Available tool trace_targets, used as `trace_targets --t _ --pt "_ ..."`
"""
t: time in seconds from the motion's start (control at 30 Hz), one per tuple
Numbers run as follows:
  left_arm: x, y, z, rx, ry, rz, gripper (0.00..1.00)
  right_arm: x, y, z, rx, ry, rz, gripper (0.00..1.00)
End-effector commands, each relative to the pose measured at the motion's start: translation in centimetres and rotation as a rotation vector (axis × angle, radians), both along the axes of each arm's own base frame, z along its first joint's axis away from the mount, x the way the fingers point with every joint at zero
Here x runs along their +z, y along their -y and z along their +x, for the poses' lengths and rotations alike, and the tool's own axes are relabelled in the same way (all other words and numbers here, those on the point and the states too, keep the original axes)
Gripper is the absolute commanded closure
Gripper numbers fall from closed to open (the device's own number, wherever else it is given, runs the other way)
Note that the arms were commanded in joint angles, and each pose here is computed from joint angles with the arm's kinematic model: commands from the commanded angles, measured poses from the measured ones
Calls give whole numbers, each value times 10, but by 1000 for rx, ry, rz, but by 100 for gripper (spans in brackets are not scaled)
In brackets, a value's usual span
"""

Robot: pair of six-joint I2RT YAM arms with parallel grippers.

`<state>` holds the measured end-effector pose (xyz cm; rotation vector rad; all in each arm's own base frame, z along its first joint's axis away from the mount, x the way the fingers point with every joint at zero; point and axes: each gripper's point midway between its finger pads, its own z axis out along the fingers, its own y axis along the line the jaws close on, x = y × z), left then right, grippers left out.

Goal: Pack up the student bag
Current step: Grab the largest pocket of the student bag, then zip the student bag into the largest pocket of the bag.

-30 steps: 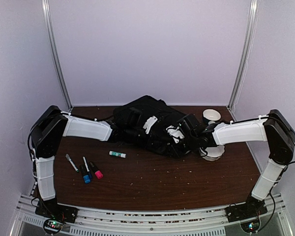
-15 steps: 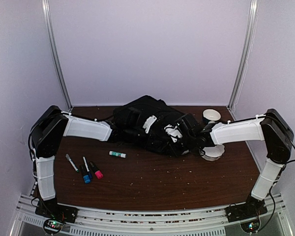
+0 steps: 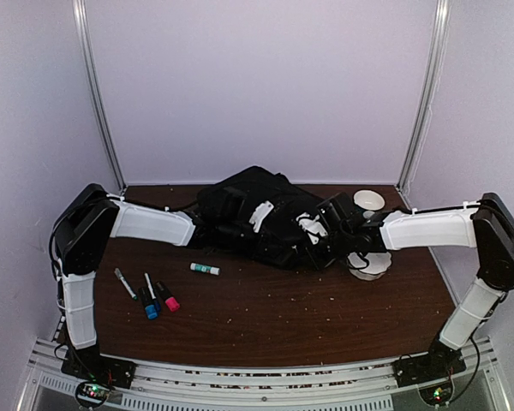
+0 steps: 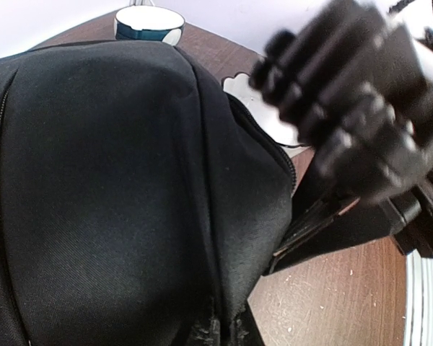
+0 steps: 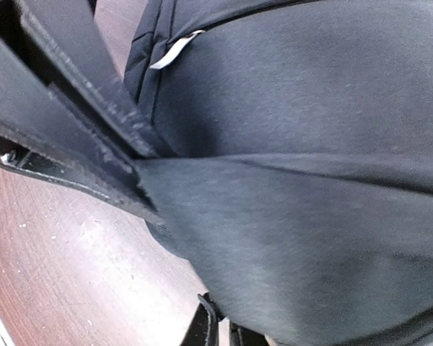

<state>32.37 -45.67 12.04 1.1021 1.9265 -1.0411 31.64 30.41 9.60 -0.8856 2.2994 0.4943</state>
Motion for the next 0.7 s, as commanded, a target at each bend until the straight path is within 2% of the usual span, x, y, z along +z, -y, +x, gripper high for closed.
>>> trace_targets --t 0.0,0.53,0.57,0.67 --pt "17 4 8 -13 66 -48 100 6 15 9 -31 3 1 99" --pt "3 -19 11 18 135 125 99 -6 59 -1 -7 -98 -65 100" --pt "3 -21 12 27 141 131 93 -6 59 -4 12 -102 -70 100" --pt "5 -25 10 35 165 122 64 -6 59 -12 49 -104 -68 100"
